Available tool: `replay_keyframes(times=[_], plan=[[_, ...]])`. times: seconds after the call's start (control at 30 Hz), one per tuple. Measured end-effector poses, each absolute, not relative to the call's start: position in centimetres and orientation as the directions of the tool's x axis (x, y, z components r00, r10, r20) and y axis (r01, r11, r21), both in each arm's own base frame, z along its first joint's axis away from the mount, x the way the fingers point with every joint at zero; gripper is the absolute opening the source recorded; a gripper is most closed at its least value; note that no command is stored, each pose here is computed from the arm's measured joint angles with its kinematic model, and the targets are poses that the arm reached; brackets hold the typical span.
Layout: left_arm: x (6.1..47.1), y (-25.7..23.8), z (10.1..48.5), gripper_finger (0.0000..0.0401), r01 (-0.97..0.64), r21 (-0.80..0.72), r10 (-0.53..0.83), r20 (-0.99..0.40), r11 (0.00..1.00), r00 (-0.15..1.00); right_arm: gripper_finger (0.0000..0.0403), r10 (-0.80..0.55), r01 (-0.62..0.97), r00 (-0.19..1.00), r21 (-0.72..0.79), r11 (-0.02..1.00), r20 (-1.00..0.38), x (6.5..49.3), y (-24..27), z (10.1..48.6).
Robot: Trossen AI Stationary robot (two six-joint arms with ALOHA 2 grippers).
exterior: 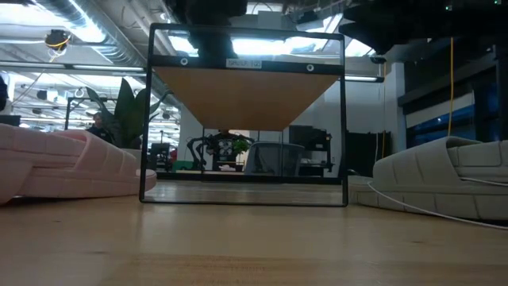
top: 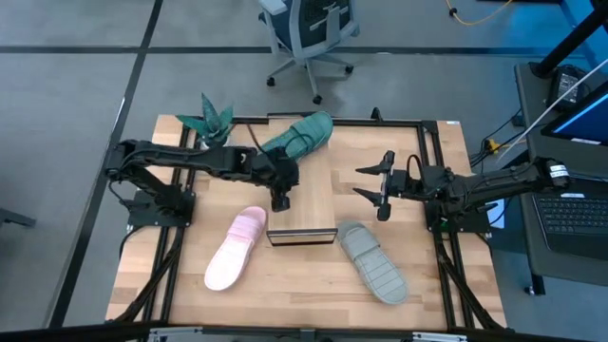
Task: Pick and place slippers onto the shelf
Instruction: Put the green pair of slippers on the shelf
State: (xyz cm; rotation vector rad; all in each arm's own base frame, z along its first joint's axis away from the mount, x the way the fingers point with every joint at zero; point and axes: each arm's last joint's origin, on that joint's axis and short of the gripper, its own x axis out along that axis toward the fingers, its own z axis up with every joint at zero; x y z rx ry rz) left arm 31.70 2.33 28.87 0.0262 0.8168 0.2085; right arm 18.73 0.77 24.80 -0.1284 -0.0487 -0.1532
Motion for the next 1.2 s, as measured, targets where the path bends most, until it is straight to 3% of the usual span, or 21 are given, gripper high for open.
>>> replay_keyframes(times=[0.8, 1.2], plan=[[30.7, 2.5, 28.0, 0.0025, -0.388, 0.321, 0.473, -0.782, 0.864, 0.407, 0.0255, -0.148, 0.15, 0.989, -0.16, 0.976, 0.027, 18.7, 0.8, 24.5], [30.5, 3.7, 28.0, 0.0025, -0.42, 0.342, 0.505, -0.775, 0.841, 0.38, 0.0255, -0.148, 0.149, 0.989, -0.161, 0.976, 0.02, 18.7, 0.8, 24.4]])
